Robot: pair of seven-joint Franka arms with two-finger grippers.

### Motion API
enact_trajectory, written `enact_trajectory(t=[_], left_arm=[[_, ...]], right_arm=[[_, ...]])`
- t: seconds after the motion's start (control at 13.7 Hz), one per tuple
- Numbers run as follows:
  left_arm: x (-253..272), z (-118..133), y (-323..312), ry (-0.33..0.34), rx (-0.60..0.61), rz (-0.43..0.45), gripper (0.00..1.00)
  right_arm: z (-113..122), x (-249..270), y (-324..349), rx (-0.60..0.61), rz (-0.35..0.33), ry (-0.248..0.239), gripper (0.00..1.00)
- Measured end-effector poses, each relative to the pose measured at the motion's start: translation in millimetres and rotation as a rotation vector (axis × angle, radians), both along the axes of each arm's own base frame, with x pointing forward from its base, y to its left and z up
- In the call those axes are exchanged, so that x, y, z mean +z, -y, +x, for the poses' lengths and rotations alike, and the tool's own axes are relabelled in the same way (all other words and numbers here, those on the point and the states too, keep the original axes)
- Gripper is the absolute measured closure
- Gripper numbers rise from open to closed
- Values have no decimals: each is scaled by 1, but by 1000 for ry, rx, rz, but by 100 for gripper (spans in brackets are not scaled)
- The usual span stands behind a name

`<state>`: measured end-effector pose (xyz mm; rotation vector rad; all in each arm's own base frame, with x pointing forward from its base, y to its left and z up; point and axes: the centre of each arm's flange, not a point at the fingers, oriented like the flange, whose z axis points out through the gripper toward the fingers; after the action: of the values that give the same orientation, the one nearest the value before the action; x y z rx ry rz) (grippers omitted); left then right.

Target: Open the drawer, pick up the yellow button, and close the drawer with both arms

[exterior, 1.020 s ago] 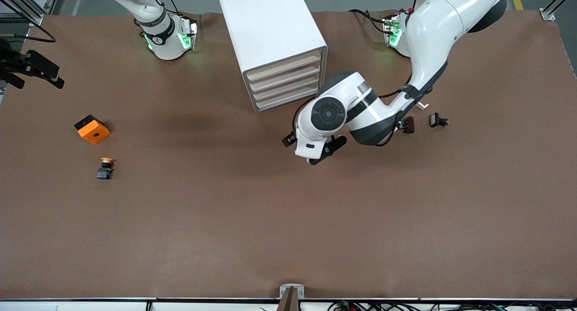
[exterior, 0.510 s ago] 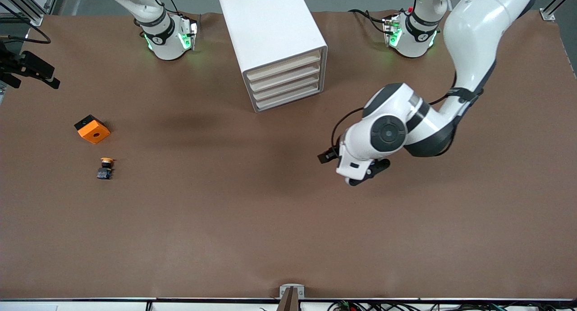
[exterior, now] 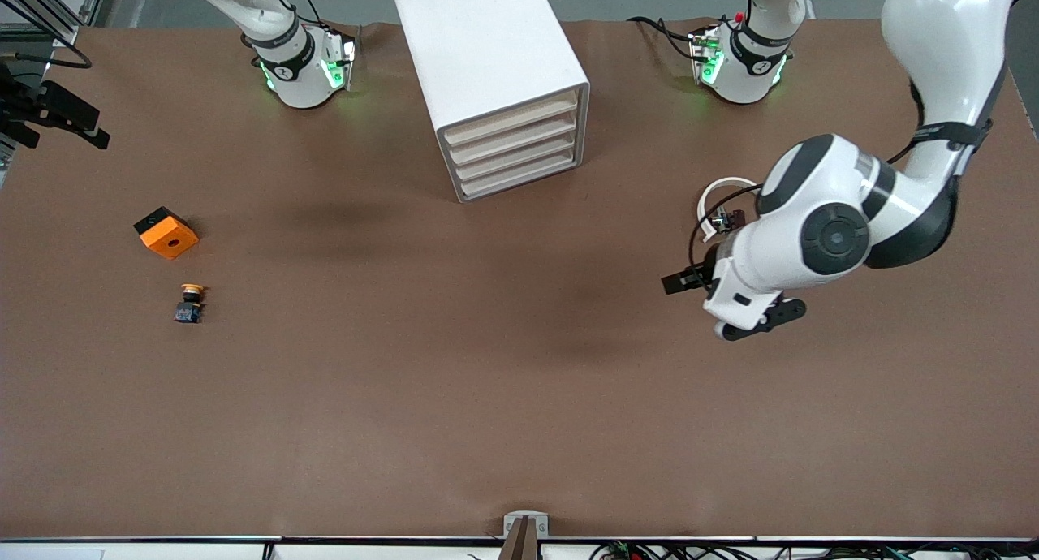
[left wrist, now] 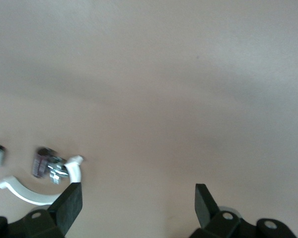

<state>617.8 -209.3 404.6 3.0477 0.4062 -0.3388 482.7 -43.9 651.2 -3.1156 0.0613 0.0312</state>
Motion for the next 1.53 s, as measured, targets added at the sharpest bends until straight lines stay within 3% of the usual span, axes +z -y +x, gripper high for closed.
enact_trajectory(t=[0.22, 0.87, 1.53], left_arm=[[17, 1, -53, 40, -116, 8, 0], [81, 2, -232, 147, -246, 55, 0], [126, -18, -288, 205, -286, 34, 0]], right_arm=[[-2, 7, -14, 29, -2, 15, 0], [-4, 8, 7, 1, 18, 21, 0], [-3, 8, -3, 21, 12, 19, 0]])
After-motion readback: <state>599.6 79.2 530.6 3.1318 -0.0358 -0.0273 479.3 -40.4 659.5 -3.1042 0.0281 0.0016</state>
